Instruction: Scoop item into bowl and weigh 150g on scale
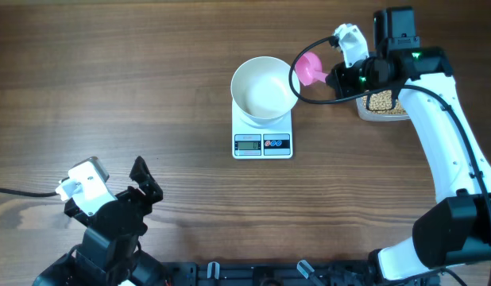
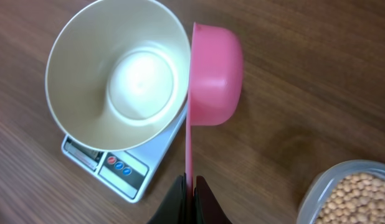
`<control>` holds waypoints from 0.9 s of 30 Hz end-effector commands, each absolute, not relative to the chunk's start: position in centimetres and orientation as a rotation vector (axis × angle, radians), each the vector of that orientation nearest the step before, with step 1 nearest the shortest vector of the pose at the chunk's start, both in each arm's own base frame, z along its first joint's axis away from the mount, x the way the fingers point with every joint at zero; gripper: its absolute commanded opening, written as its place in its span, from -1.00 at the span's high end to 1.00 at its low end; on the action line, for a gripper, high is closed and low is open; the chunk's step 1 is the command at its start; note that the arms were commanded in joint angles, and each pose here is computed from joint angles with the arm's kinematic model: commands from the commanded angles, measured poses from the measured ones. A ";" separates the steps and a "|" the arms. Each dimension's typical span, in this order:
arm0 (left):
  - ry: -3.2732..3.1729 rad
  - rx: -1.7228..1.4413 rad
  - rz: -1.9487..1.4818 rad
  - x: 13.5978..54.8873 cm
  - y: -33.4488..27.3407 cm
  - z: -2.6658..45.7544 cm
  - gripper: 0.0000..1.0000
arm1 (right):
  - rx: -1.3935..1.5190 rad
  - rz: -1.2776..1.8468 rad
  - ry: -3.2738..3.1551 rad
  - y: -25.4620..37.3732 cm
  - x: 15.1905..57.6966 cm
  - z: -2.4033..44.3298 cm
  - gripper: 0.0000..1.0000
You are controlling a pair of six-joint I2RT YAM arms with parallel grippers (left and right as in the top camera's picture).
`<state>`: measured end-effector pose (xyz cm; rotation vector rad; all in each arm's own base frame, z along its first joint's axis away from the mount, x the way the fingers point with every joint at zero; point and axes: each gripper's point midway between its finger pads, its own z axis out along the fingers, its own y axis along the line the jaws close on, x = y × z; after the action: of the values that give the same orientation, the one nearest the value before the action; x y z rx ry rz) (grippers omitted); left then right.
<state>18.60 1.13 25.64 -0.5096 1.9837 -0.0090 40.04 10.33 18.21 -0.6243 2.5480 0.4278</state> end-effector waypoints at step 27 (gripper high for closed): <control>1.969 -0.521 0.024 18.5 1.7 25.7 -1.00 | -0.603 0.355 2.596 9.7 40.0 17.1 0.91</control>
<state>18.60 1.23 25.68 -0.5124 1.9799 -0.0031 39.76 10.16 17.80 -0.6220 2.5709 0.4075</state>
